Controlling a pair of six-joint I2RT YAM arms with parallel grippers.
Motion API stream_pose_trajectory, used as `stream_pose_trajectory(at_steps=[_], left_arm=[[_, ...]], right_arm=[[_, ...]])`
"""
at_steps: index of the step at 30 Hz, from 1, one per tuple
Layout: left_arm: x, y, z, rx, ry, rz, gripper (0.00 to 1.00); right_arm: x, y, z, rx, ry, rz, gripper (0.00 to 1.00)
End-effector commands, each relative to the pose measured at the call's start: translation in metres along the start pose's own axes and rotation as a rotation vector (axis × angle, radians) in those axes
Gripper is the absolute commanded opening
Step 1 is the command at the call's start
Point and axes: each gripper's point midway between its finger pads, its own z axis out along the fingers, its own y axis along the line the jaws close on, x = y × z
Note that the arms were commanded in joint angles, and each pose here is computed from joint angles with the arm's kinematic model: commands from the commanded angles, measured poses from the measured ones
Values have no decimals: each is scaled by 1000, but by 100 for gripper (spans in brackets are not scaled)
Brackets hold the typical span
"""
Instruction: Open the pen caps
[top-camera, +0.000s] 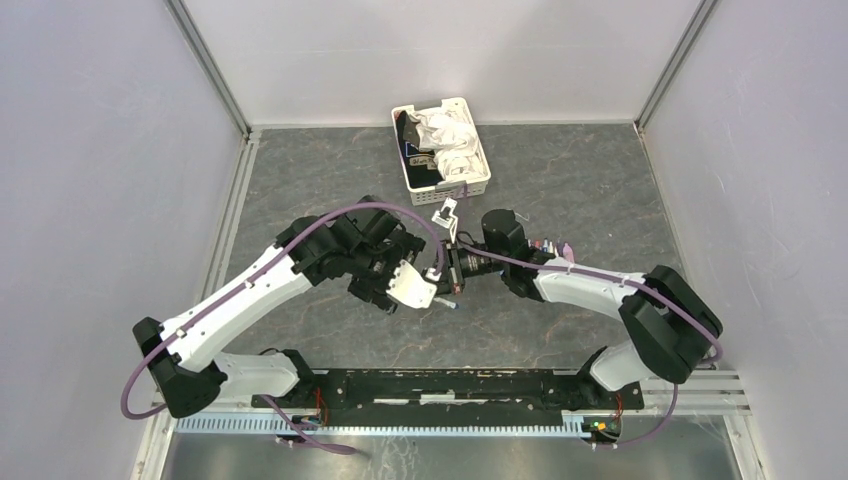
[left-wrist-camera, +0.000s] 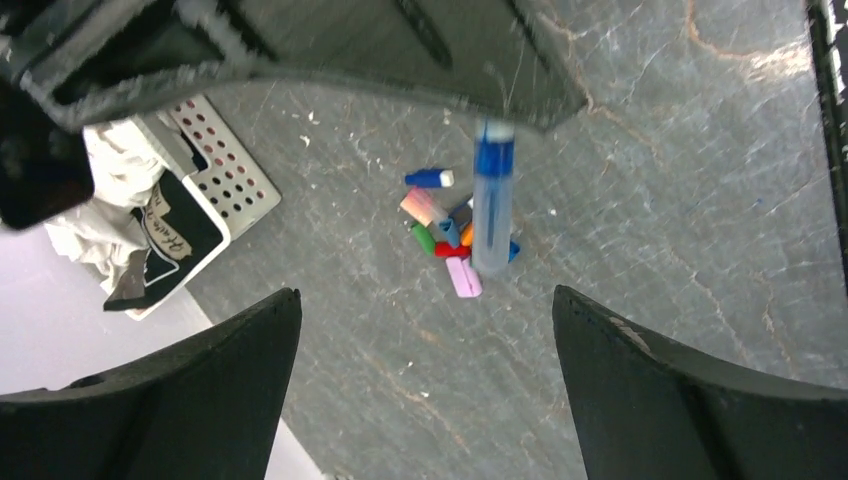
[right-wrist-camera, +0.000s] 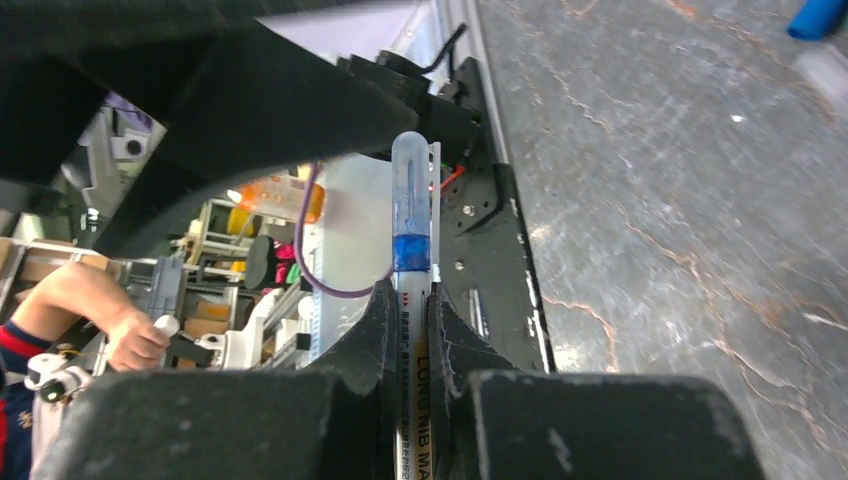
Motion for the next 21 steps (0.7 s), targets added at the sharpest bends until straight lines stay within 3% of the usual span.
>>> stream_pose_trajectory(at_steps=[1,4,9,13,16,17,19,21], left_arm=[[-21,1,5,-45,-106,-44,100],[-23,-2,12,-43,-113,-33,98],[-25,0,19,-29,-120,-28,51],[-20,0,23,-34,-93,-22,30],[-15,-2,23,-40,-75,-3,4],[-15,-2,23,-43,-75,4,3],[-17,0,21,-53,-84,14,2],[-20,2,19,-56,-100,18,2]], right_arm=[[-27,33,10,-140,-42,-42,0],[-36,39,17,-163,-46,-49,0],[-53,40,27,-182,-74,-30,0],[-63,42,30,-195,-95,-27,0],[-63,42,31,-201,-92,-27,0],[-61,40,31,-194,-85,-28,2],[-57,38,34,-181,-67,-40,31],[-55,48,41,-211,-29,-84,37]])
